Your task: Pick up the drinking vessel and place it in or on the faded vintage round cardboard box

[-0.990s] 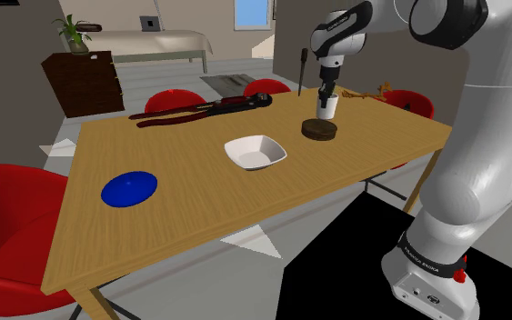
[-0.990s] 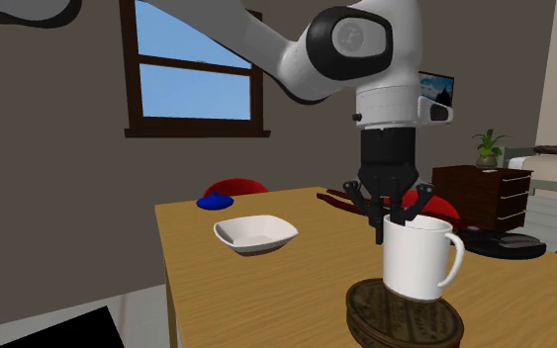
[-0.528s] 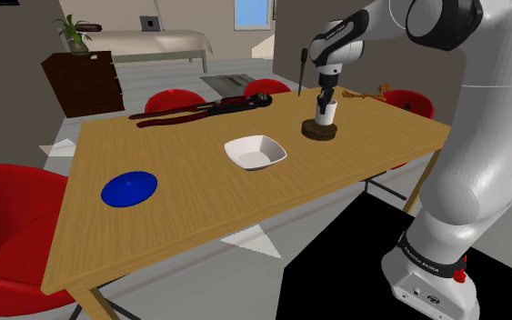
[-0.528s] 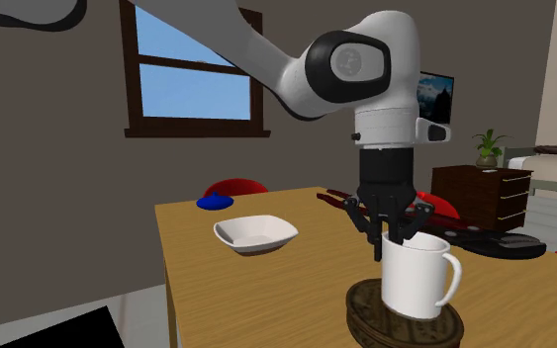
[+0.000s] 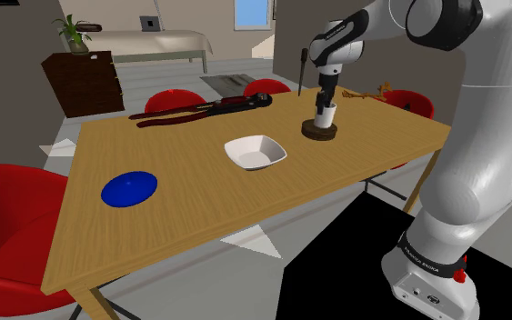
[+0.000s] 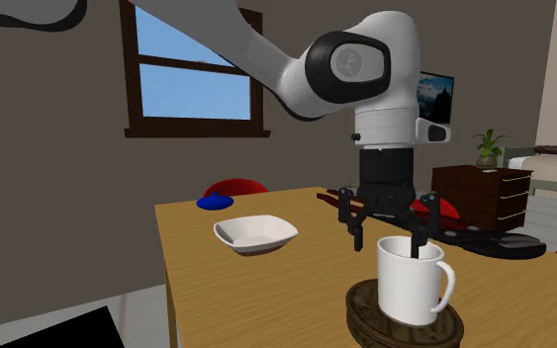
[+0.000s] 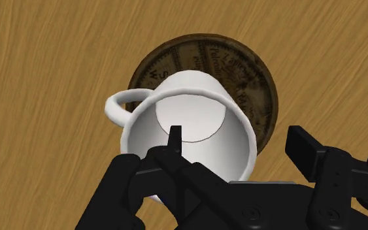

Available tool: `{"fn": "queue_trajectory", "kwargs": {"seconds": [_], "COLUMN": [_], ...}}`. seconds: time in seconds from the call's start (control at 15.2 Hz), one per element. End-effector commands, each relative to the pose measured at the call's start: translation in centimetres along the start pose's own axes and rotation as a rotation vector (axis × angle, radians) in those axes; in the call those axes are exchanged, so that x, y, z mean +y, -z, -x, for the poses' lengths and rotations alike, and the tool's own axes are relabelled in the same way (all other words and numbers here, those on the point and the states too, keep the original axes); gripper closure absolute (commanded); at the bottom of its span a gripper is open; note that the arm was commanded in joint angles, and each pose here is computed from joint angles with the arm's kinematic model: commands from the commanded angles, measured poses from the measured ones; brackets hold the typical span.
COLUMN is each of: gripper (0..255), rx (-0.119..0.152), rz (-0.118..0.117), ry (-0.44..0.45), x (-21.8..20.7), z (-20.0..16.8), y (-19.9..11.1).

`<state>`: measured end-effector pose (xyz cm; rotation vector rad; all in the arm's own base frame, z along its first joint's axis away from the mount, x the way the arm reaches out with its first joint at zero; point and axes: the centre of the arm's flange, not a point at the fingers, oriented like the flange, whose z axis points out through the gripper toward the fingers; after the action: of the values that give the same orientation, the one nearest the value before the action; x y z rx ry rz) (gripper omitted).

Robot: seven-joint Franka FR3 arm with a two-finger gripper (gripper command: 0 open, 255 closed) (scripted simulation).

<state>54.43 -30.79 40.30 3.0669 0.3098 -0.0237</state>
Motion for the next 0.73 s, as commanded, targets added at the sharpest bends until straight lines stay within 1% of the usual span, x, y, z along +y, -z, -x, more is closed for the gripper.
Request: {"fn": "queue_trajectory", "kwargs": {"seconds": [0.0,0.13,0.4,0.66], "gripper": [0,0,0,0], "rx": [0.000,0.000,0.000,0.000], "rz": [0.000,0.000,0.000,0.000], "ry": [0.000,0.000,0.000,0.000], "x": [0.0,0.0,0.0,0.0], "z": [0.0,0.0,0.0,0.0], "y": [0.0,0.0,5.0,5.0]}}
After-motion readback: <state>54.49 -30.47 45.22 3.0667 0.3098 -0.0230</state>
